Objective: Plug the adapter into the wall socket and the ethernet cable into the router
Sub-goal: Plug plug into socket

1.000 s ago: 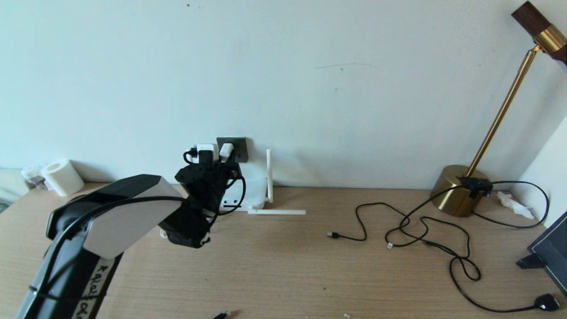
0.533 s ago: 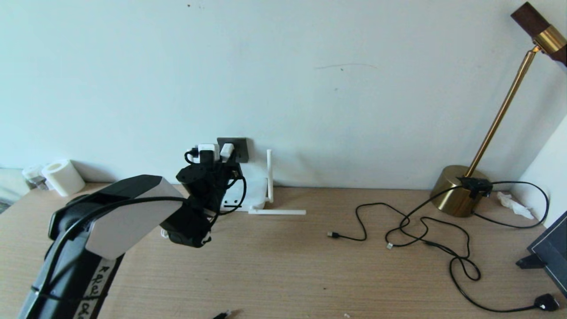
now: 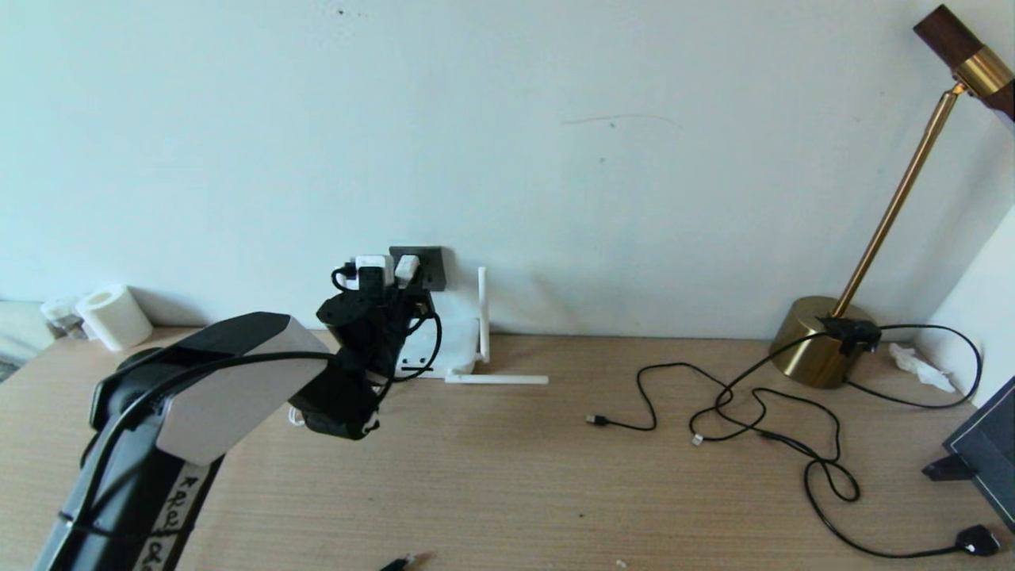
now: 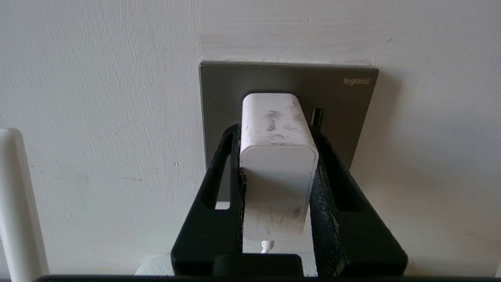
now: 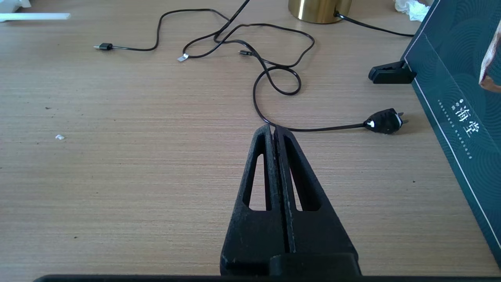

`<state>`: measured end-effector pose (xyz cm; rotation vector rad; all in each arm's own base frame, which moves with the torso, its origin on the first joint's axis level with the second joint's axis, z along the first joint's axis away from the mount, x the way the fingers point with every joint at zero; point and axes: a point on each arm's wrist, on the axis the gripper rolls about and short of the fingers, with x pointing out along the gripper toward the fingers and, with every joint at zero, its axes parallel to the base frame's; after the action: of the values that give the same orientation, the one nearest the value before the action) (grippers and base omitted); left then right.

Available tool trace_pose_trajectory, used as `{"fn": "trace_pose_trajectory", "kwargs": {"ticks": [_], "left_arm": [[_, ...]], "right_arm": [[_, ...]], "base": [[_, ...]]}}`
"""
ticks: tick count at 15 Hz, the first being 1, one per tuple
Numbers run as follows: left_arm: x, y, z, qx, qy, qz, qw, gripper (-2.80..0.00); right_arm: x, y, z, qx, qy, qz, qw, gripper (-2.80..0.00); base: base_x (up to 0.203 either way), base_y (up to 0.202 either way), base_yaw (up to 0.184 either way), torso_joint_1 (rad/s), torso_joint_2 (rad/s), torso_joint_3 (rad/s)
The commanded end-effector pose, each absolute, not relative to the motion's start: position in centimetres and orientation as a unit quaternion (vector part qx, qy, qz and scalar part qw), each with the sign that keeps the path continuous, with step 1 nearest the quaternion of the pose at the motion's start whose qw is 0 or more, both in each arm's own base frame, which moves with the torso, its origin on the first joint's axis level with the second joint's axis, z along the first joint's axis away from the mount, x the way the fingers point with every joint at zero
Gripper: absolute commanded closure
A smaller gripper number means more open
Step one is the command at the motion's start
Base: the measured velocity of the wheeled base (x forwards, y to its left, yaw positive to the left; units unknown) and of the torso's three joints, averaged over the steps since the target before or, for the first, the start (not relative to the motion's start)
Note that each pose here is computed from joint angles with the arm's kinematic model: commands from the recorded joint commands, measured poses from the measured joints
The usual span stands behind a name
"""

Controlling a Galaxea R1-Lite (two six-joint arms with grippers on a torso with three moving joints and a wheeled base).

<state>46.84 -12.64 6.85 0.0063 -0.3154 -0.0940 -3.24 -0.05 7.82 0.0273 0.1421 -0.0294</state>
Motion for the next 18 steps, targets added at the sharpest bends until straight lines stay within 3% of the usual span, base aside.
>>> {"fn": "trace_pose_trajectory", "kwargs": {"ticks": [1,18], "left_arm": [[46.93,-12.53,6.76,0.003,-0.159,-0.045,0.986,0.0],[47.04,-12.25,6.64,0.005,-0.153,-0.043,0.987,0.0]], "right_arm": [[-3.24,-0.05,7.8,0.014,0.072,-0.014,0.997,0.0],[-3.24,-0.05,7.8,0.014,0.072,-0.015,0.997,0.0]], "base": [[0.0,0.0,0.0,0.0,0.0,0.0],[0.0,0.0,0.0,0.0,0.0,0.0]]}}
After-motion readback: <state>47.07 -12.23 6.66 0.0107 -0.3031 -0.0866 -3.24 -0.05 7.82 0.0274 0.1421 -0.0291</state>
